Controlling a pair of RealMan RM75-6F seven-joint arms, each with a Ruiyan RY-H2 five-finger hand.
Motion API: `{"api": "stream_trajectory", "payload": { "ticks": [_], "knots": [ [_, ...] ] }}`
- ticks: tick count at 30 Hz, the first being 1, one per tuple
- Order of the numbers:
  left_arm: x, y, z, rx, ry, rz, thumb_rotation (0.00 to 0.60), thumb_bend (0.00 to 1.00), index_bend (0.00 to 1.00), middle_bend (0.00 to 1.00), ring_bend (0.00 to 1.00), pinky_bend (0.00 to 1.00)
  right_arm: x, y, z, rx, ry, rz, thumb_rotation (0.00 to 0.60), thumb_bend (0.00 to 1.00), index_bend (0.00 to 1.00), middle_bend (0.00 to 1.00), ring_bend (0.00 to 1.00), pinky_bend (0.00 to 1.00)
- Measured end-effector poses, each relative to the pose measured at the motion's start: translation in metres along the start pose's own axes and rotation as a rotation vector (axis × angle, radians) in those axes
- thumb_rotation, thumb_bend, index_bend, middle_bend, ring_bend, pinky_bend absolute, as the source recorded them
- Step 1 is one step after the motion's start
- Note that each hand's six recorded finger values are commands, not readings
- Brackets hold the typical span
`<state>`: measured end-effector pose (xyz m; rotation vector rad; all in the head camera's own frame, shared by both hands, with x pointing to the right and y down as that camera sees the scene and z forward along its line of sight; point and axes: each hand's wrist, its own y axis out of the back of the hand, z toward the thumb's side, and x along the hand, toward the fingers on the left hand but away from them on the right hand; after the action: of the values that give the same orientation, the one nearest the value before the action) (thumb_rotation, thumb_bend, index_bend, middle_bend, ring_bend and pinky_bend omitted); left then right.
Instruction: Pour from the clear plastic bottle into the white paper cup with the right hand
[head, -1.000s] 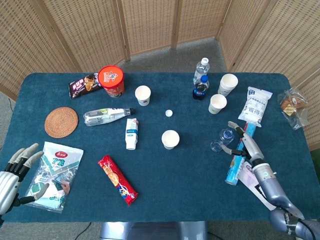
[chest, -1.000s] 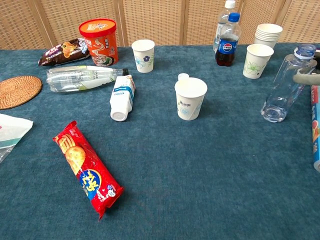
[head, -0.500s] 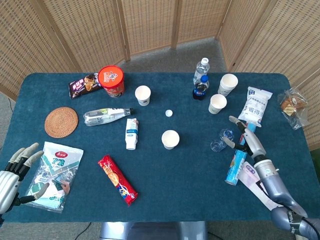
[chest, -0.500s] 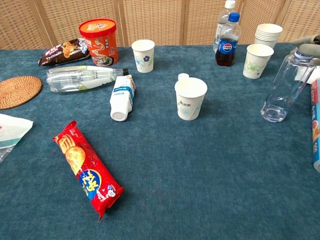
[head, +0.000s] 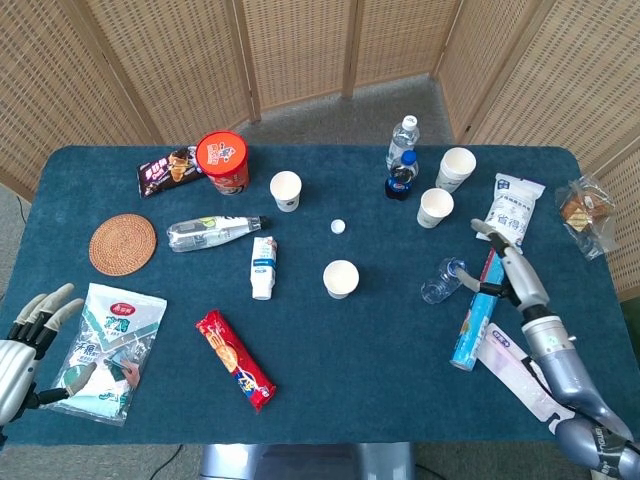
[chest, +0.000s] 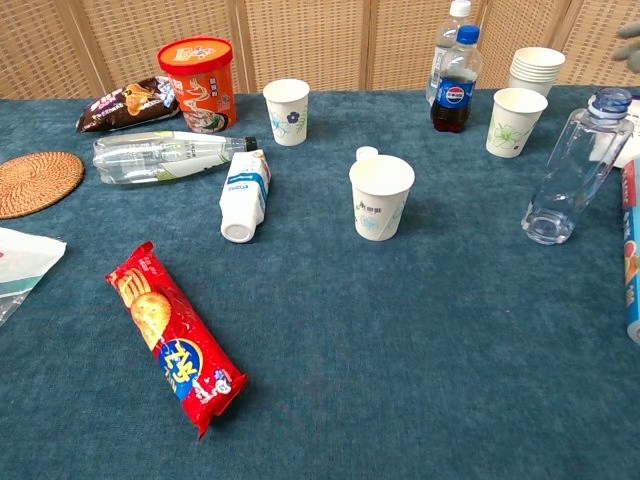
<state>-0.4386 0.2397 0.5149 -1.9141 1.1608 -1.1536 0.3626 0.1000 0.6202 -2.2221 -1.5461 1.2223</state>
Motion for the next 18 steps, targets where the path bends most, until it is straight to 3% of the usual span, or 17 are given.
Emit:
{"api": "stream_trajectory", "payload": {
  "ticks": [4,11,18],
  "knots": [
    [-0.002,0.002,-0.003,0.006,0.018,0.000,0.377,0.37,0.08,0.04,0.00,0.00,0.010,0.018,-0.004,0.034,0.002,-0.069,0.596,0.28,0.00,0.00,0.00,0.00],
    [-0.007,0.003,-0.007,0.028,0.043,0.014,0.374,0.37,0.09,0.04,0.00,0.00,0.036,0.045,-0.021,0.186,-0.023,-0.162,0.600,0.29,0.00,0.00,0.00,0.00],
    [-0.018,-0.001,-0.013,0.071,0.092,0.013,0.374,0.37,0.09,0.04,0.00,0.00,0.069,0.056,-0.046,0.485,-0.095,-0.214,0.600,0.30,0.00,0.00,0.00,0.00]
  ]
}}
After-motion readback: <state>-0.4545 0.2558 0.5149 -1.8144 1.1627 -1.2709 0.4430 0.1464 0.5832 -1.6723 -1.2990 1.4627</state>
